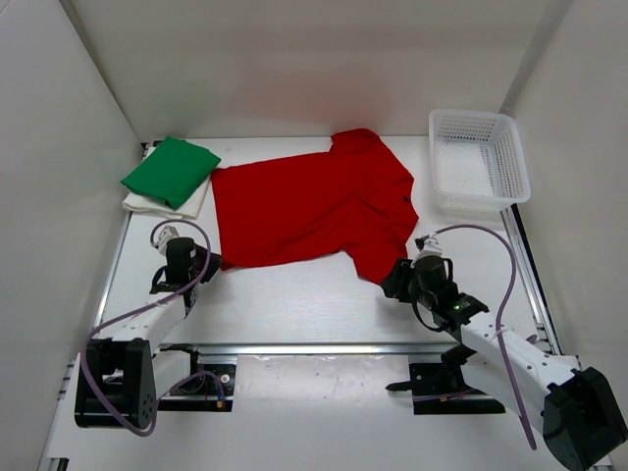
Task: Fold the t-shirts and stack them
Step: Flatten out the tshirt, then grap the side of the flattened tshirt closest away from the robot with both arms
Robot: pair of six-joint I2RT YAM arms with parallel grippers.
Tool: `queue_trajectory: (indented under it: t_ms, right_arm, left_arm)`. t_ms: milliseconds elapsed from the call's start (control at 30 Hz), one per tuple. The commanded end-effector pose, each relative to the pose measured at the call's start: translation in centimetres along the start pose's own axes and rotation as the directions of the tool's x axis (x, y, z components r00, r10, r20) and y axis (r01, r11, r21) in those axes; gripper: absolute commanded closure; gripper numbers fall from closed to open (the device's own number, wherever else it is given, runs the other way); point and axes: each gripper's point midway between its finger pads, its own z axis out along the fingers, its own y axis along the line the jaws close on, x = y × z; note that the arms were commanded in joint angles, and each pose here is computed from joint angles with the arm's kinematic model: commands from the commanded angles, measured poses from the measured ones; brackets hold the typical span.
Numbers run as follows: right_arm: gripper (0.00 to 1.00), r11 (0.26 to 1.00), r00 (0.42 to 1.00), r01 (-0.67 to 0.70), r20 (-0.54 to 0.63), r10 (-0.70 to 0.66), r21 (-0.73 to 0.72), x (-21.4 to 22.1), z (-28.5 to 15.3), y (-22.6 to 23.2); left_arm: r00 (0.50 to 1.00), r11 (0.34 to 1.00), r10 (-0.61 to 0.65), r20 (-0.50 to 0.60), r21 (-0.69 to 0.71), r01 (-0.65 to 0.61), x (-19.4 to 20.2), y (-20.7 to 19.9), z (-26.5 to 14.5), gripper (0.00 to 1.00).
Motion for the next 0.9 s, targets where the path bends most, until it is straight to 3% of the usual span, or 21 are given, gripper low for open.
queue_trajectory:
  t_ms: [0,67,133,200,300,467,567,667,767,867]
  right_arm:
    - [0.56,0.999,0.999,-0.026,0.034,0.025,0.018,-0.7,-0.1,-0.2]
    - [0.49,0.997,0.997,-0.059,0.047,0.057,0.047,-0.9,-0.2,-1.0]
    - [0.45,0.992,0.993,-0.106,0.051,0.103,0.068,-0.9,-0.2,-2.2]
    - [0.45,0.988,0.992,-0.128,0.028,0.126,0.084,-0.4,-0.1,-2.9]
    - [0.48,0.981,0.991,-0.132,0.009,0.132,0.144,0.0,0.3,-4.1]
    - [0.53,0.977,0.989,-0.144,0.0,0.146,0.16,0.5,0.8,-4.6]
    - [0.58,0.976,0.985,-0.161,-0.035,0.168,0.147,1.3,1.1,-4.7]
    - [0.57,0.977,0.986,-0.155,-0.037,0.162,0.144,1.5,1.3,-4.5]
    - [0.58,0.977,0.985,-0.16,-0.038,0.167,0.14,1.2,1.6,-4.4]
    - [0.69,0.977,0.982,-0.177,-0.048,0.183,0.116,1.2,1.8,-4.2]
  left_arm:
    - [1.0,0.999,0.0,0.024,0.036,-0.001,-1.2,-1.9,0.5,0.75]
    - [1.0,1.0,-0.001,0.03,0.029,0.0,-1.2,-1.7,0.7,0.73]
    - [0.999,1.0,0.011,0.032,0.027,-0.012,-1.0,-1.9,0.7,0.63]
    - [0.999,1.0,0.025,0.033,0.01,-0.025,-0.8,-1.5,0.7,0.51]
    - [0.998,0.999,0.037,0.052,0.009,-0.038,-1.2,-1.7,0.8,0.47]
    - [0.998,0.998,0.055,0.036,-0.018,-0.055,-0.7,-1.3,1.7,0.79]
    - [0.996,0.998,0.064,0.056,-0.03,-0.062,-1.2,-1.2,1.6,0.93]
    - [0.994,0.997,0.075,0.083,-0.035,-0.072,-1.8,-1.2,1.4,1.0]
    - [0.992,0.997,0.08,0.1,-0.018,-0.079,-2.2,-1.9,1.0,1.0]
    - [0.99,0.995,0.095,0.108,-0.007,-0.095,-2.1,-2.4,0.7,1.0]
